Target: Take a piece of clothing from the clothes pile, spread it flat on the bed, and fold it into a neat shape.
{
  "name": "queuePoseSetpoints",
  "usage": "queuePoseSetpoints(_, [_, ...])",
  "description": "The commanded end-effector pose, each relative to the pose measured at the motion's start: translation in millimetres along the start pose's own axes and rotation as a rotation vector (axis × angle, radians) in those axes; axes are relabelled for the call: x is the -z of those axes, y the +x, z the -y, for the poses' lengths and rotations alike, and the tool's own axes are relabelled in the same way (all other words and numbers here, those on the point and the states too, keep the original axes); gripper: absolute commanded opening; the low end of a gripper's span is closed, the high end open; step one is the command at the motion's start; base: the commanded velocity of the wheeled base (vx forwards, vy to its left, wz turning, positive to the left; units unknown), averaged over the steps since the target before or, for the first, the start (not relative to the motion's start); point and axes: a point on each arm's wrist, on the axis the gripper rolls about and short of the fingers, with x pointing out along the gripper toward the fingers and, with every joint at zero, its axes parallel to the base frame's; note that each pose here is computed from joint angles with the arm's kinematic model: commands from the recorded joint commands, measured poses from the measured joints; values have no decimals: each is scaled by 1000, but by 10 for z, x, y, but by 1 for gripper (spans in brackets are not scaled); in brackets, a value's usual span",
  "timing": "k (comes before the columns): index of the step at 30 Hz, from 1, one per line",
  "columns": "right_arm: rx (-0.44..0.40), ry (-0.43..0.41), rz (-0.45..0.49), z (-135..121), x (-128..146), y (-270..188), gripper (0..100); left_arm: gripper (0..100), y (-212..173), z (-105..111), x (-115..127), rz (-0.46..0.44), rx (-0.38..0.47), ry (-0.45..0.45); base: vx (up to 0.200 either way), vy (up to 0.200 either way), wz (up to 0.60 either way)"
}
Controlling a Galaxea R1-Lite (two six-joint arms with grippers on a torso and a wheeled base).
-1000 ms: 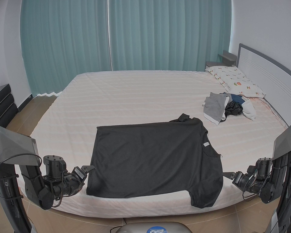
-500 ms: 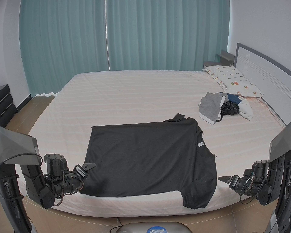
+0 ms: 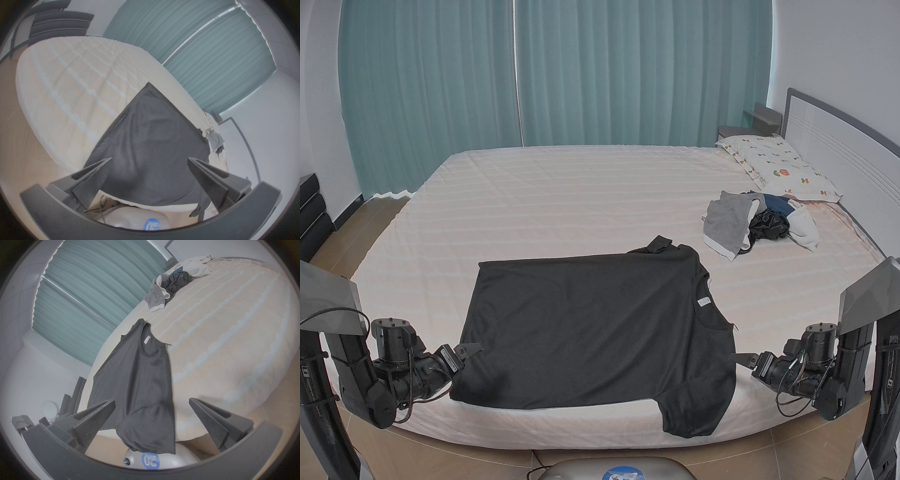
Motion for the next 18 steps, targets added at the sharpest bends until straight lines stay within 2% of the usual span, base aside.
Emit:
queuePoseSetpoints(1, [-10, 55, -35, -25, 94, 86, 100, 100, -41, -297, -6, -38, -72, 36, 0, 0, 0])
queuePoseSetpoints(8, [11, 76, -62, 36, 152, 109, 100, 100, 43, -485, 131, -116, -136, 94, 0, 0, 0])
queuePoseSetpoints(18, [13, 79, -68, 40, 165, 108, 100, 100, 154, -563, 208, -125, -143, 130, 0, 0, 0])
